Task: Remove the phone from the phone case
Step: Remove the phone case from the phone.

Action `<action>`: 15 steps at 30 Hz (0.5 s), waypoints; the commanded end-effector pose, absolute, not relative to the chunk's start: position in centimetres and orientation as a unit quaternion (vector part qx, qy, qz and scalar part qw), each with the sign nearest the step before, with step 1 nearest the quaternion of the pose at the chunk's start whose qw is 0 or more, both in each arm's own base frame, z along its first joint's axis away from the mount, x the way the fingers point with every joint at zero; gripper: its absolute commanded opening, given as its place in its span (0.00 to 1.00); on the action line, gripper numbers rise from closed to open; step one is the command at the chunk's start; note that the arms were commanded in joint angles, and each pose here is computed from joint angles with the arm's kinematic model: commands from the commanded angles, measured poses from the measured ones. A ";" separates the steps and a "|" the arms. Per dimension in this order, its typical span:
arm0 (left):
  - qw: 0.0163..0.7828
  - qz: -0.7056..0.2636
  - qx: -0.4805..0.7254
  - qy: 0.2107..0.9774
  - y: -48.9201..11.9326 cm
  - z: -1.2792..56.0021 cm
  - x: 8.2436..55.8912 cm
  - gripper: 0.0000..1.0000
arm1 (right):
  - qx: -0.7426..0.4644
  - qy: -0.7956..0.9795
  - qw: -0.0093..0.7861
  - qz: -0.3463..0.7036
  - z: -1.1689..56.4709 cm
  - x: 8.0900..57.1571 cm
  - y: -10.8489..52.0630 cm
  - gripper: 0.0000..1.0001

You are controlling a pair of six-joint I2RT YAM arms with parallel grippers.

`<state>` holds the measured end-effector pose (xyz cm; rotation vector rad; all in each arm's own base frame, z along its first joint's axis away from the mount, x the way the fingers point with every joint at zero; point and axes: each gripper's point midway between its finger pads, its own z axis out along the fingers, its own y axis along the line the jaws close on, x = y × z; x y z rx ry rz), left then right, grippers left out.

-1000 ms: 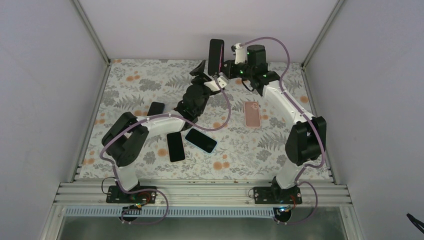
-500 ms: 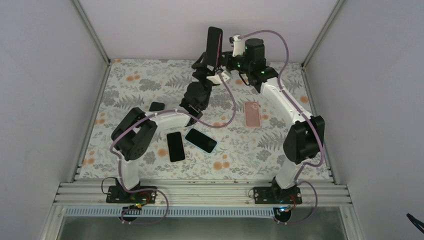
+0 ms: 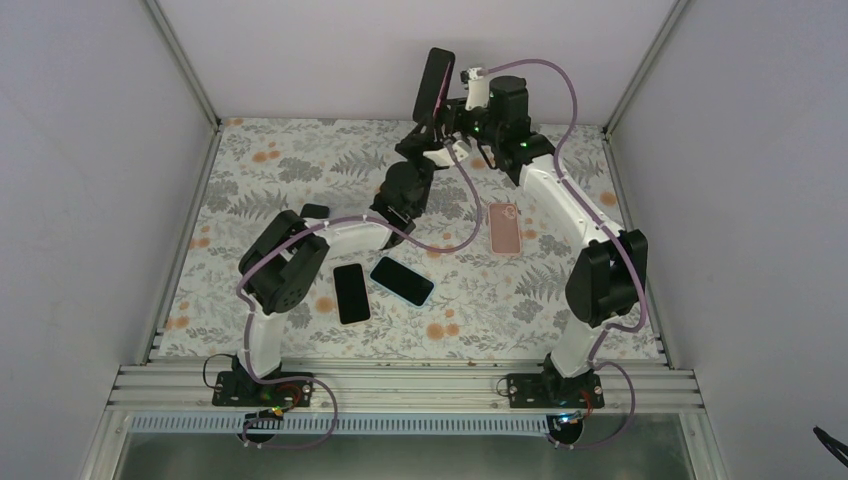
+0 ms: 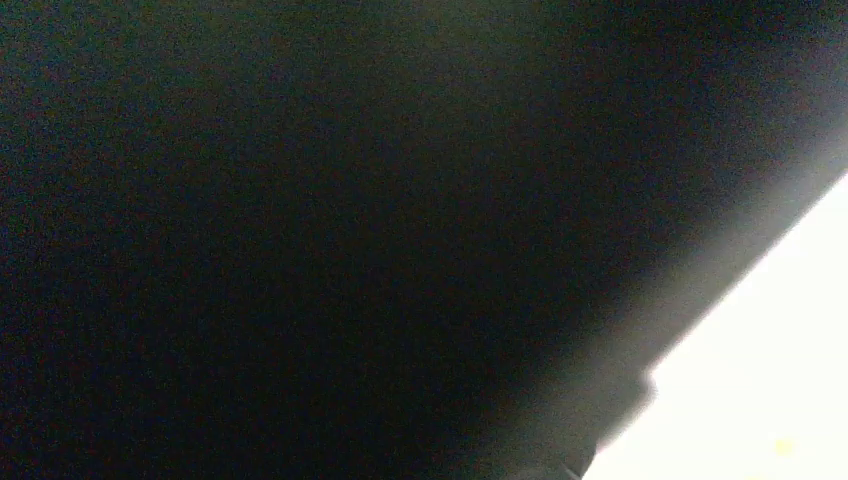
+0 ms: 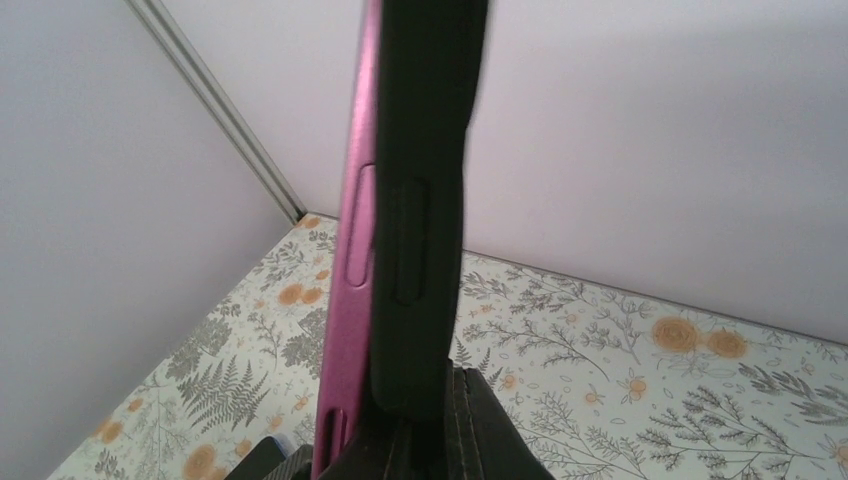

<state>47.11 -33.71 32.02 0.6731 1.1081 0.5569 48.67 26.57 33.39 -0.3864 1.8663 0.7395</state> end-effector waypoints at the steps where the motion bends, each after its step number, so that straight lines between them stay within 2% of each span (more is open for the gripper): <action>1: 0.767 0.263 0.285 0.510 -31.9 33.7 48.5 0.14 | -0.284 0.759 0.407 0.422 32.4 39.7 33.5 0.03; 9: 0.772 0.253 0.277 0.513 -30.3 35.0 46.6 0.03 | -0.242 0.782 0.441 0.369 31.7 43.4 28.5 0.03; 15: 0.757 0.177 0.291 0.558 -29.5 37.3 44.4 0.02 | -0.211 0.815 0.491 0.223 29.9 47.9 22.5 0.03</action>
